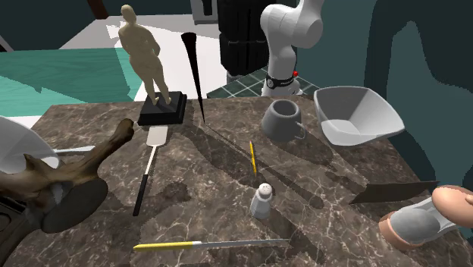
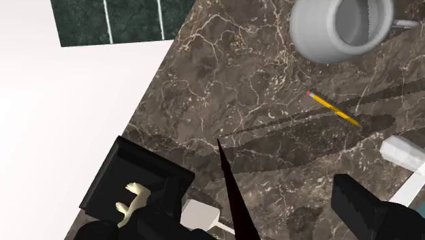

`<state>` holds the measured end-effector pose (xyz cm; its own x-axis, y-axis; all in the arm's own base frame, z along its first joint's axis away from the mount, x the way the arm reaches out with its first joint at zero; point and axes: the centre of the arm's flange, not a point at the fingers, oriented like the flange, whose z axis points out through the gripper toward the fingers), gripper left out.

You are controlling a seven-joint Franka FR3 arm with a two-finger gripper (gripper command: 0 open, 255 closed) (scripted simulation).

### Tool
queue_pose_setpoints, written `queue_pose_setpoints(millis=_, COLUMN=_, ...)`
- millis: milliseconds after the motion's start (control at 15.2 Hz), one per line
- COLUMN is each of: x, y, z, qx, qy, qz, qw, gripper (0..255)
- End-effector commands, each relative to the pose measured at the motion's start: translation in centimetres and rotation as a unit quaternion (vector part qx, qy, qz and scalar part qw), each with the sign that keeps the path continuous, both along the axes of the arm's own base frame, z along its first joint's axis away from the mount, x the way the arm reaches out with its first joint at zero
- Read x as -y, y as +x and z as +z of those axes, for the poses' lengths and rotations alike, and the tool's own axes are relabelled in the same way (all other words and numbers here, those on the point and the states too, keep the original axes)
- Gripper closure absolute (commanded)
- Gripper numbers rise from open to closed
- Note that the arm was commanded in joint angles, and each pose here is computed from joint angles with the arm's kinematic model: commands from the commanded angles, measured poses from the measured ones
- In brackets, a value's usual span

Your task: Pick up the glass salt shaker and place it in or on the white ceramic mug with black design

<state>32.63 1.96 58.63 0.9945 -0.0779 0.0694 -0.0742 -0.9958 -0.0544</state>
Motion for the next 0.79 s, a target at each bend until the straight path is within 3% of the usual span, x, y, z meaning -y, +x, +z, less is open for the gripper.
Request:
queue_pose_setpoints(millis=0, x=0.0, y=0.0, z=0.0, qx=0.0, qy=0.0, qz=0.0, qw=1.0, gripper=0)
queue_pose_setpoints(millis=726, x=-11.7, y=5.4, z=-6.5, qx=-0.016, qy=0.009, qz=-0.004, qw=0.9998, gripper=0)
